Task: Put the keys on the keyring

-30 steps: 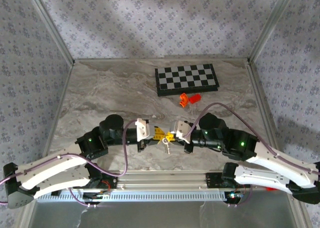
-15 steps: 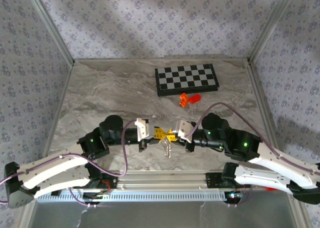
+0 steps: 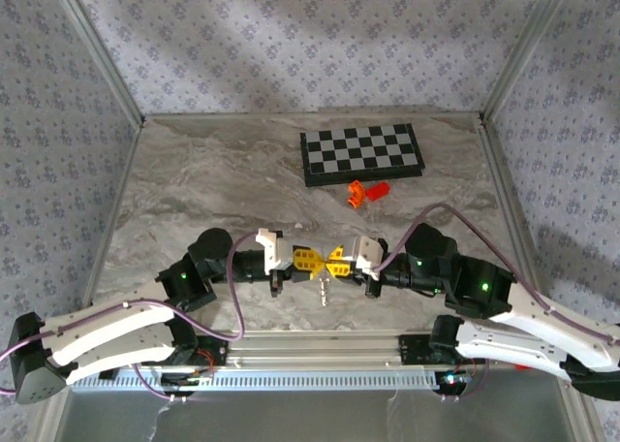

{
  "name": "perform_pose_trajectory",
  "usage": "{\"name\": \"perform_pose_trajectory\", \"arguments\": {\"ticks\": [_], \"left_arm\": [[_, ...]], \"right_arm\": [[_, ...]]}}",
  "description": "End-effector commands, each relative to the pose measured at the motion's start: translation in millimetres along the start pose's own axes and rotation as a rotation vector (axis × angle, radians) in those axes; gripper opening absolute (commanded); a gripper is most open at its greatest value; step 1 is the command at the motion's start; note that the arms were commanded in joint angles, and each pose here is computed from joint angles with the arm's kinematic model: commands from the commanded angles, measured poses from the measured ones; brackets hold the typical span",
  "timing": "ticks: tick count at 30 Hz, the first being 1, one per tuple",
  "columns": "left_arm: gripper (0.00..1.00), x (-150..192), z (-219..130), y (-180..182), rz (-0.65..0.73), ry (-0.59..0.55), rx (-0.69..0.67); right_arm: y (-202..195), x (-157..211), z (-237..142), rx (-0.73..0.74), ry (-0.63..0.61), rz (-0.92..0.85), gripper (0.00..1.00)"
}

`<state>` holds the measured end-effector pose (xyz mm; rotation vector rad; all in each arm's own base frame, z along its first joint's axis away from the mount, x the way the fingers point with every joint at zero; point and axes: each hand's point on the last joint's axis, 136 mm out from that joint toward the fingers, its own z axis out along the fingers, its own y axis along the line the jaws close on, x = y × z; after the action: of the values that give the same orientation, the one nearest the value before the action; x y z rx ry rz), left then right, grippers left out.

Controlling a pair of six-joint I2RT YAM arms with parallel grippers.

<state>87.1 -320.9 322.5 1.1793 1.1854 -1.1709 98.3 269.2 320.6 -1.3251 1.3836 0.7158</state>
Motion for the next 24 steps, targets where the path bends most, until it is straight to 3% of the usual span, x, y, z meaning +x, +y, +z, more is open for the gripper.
{"name": "perform_pose_trajectory", "arguments": {"ticks": [1, 7, 13, 18, 21, 24], "left_arm": [[0.00, -34, -4, -12, 0.038, -0.120, 0.057], [0.00, -38, -6, -14, 0.035, -0.143, 0.067], [0.00, -31, -5, -12, 0.032, -0.115, 0.058], [0.01, -11, -5, 3, 0.049, 0.003, -0.034], [0.11, 3, -6, 12, 0.075, 0.107, -0.078], [0.13, 11, -7, 17, 0.094, 0.178, -0.102]], "right_arm": [[-1, -8, -3, 0.004, -0.039, 0.006, 0.17], [3, -10, -4, -0.012, -0.062, 0.008, 0.17], [2, -9, -4, -0.009, -0.062, 0.002, 0.00], [-7, -4, -4, 0.042, -0.025, 0.009, 0.00], [-10, 4, -1, 0.055, 0.038, 0.001, 0.00], [-10, 8, 2, 0.057, 0.073, -0.009, 0.00]]}}
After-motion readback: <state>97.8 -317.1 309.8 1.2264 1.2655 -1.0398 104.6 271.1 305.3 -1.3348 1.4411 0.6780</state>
